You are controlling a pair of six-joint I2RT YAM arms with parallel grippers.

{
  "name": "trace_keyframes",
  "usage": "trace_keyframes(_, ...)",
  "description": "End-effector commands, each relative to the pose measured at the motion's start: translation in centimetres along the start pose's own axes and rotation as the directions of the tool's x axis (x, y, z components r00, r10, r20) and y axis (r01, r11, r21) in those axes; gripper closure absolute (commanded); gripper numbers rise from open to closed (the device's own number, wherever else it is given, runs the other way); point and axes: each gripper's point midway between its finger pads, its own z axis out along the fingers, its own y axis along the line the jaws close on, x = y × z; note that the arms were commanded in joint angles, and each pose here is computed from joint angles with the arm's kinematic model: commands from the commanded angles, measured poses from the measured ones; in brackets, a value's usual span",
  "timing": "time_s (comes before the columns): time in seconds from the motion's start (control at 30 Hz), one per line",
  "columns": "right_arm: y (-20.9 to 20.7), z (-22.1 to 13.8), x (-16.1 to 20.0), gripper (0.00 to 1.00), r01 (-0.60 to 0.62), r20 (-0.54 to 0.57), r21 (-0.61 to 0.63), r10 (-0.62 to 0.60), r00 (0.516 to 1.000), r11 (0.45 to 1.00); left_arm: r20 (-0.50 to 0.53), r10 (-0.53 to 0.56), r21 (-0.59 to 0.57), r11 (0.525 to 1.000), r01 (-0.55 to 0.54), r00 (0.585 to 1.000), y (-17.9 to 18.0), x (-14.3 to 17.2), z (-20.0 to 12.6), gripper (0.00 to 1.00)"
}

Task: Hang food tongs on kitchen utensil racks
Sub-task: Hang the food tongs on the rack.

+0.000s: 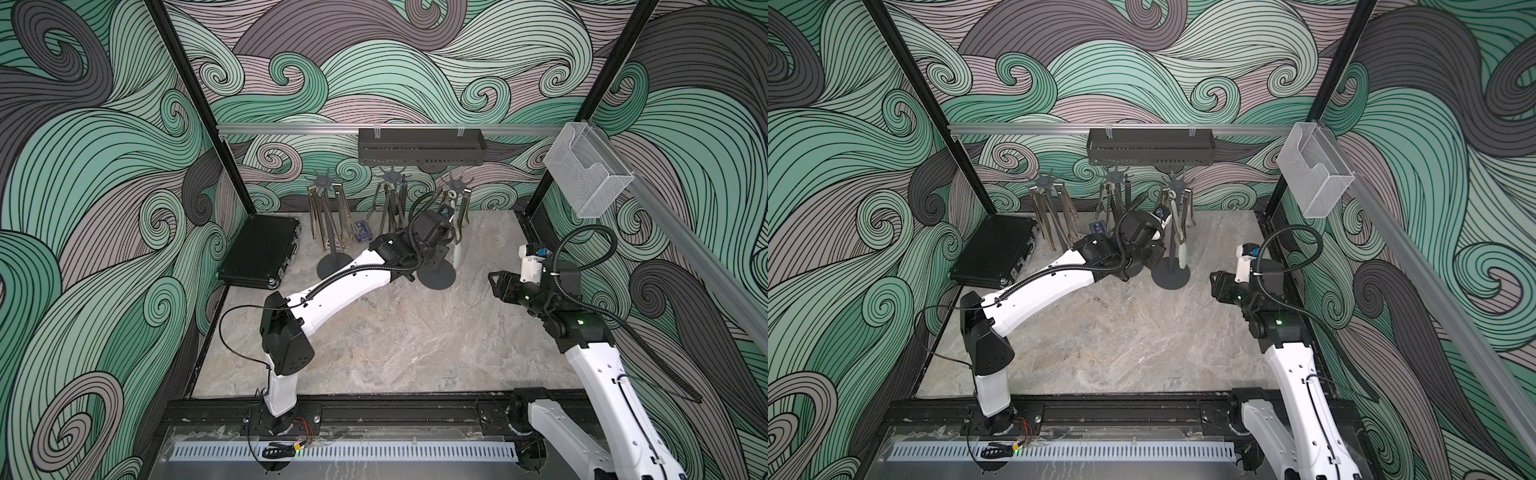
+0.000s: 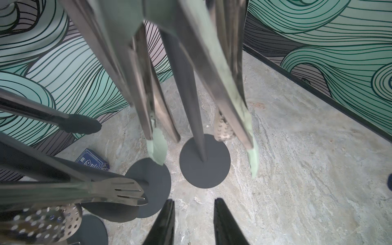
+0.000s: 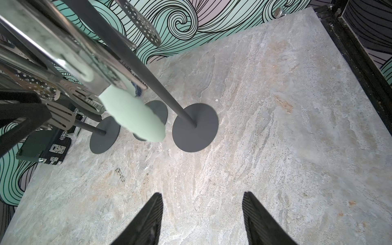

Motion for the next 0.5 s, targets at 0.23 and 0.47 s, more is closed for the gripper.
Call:
trace_keyframes(0.23,0.1,0.1,0.0,0.37,0.020,0.004,-0.002,-0.020,1.000,1.000,0.028,-0.021,0.031,0.999,0.020,0.999,0.7,-1.2,-3.3,0.60)
trace_keyframes(0.47,-0.6,0.7,-0.3,0.31,0.007,-0.012,0.028,-0.006,1.000,1.000,0.080,-0.050,-0.053,0.997,0.055,0.996,4.4,-0.4,-9.3,0.41)
